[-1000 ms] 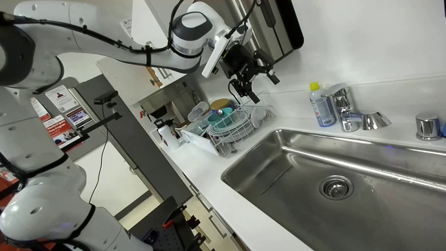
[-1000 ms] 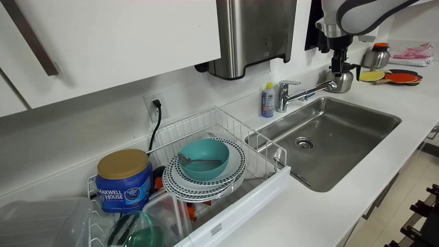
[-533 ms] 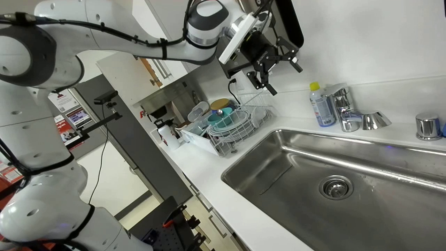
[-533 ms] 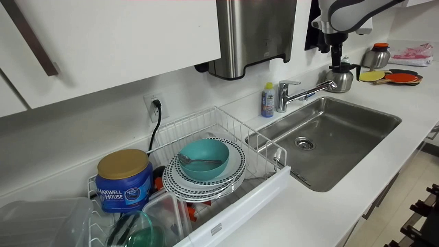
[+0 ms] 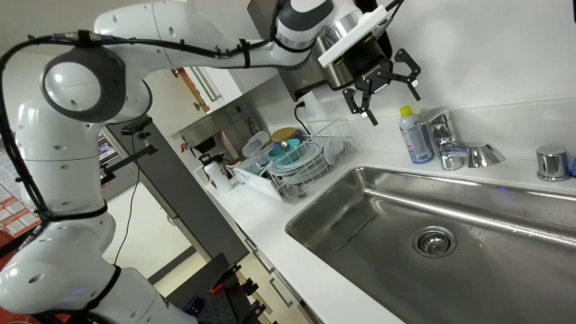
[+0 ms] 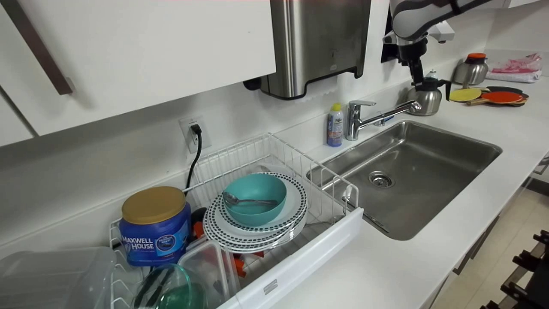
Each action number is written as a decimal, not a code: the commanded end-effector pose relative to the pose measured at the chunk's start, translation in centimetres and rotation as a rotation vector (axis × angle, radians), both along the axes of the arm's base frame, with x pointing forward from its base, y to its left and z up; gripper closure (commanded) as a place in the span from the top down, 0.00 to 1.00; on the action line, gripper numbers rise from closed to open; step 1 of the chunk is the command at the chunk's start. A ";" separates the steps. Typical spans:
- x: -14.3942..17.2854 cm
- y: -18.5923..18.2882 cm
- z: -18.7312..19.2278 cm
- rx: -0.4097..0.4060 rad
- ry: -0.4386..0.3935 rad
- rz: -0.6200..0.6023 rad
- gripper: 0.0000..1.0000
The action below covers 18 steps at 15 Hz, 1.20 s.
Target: Move the tap slightly to the left
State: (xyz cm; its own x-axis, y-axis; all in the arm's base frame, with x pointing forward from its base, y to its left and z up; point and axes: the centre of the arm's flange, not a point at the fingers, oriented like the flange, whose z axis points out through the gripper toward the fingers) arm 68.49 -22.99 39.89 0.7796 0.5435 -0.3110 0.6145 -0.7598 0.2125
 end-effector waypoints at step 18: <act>4.9 -6.7 -7.8 0.147 -0.069 0.022 1.00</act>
